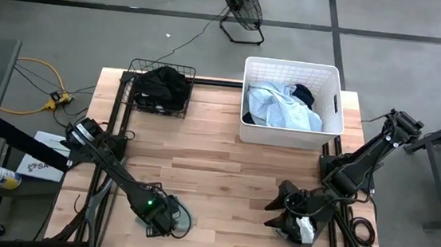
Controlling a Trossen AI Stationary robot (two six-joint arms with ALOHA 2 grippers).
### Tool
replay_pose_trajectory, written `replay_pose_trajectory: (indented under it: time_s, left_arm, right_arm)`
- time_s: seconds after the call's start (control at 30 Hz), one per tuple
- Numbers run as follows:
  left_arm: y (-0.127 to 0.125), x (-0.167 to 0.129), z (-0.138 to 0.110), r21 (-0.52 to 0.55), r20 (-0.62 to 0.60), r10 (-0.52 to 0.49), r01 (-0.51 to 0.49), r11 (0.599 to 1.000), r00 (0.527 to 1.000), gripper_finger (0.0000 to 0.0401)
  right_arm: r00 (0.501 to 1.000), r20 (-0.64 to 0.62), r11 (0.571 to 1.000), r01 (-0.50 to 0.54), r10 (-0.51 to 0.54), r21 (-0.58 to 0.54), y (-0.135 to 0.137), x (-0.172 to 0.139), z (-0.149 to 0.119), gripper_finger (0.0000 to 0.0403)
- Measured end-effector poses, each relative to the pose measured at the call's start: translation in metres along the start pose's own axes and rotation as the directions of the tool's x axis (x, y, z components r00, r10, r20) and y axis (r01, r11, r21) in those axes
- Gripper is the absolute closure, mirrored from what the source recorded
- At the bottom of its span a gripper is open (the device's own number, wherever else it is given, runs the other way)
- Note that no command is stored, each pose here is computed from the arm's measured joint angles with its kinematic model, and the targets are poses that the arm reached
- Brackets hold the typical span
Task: Pick & Place Cloths
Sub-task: Put the gray sock into the black bin
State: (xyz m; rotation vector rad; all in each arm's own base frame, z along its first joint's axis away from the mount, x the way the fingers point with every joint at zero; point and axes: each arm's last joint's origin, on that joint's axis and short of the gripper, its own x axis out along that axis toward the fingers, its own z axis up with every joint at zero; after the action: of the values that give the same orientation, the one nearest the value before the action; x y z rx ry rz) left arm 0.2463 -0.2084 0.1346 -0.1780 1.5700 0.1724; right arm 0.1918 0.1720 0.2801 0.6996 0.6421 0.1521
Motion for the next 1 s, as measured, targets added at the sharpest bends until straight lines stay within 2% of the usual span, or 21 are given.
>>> replay_pose_trajectory:
  time_s: [0.17, 0.2, 0.4, 0.5, 0.67, 0.87, 1.0]
  left_arm:
    - [-0.001, 0.000, 0.001, -0.046, -0.003, -0.023, 0.022, 0.999, 1.000, 0.0369]
    - [-0.001, 0.000, 0.001, -0.052, -0.006, -0.025, 0.025, 0.998, 1.000, 0.0381]
    - [-0.008, -0.017, 0.006, -0.050, 0.015, -0.038, 0.038, 0.998, 0.999, 0.0391]
    - [-0.010, -0.034, 0.011, -0.046, 0.085, 0.003, 0.001, 0.999, 0.996, 0.0391]
    - [-0.018, -0.078, 0.021, -0.043, 0.245, -0.021, 0.032, 0.999, 0.969, 0.0391]
    - [-0.029, -0.124, 0.036, 0.006, 0.460, -0.024, 0.023, 1.000, 0.888, 0.0391]
    - [-0.027, -0.147, 0.050, 0.020, 0.534, -0.032, 0.025, 0.999, 0.845, 0.0391]
  right_arm:
    - [1.000, 0.004, 1.000, 0.002, -0.002, 0.001, 0.000, 0.000, 0.000, 0.0131]
    - [1.000, 0.008, 1.000, 0.005, -0.005, 0.001, 0.000, 0.000, 0.000, 0.0131]
    - [1.000, 0.023, 1.000, 0.014, -0.014, 0.002, 0.000, 0.000, 0.001, 0.0131]
    - [1.000, 0.023, 1.000, 0.013, -0.013, 0.002, 0.000, 0.000, 0.001, 0.0131]
    - [1.000, 0.024, 1.000, 0.013, -0.013, -0.004, 0.000, 0.000, 0.001, 0.0131]
    - [0.999, 0.047, 0.999, 0.026, -0.024, -0.031, -0.001, 0.000, 0.002, 0.0131]
    - [0.997, 0.079, 0.992, 0.025, -0.015, -0.125, 0.001, 0.000, 0.003, 0.0131]
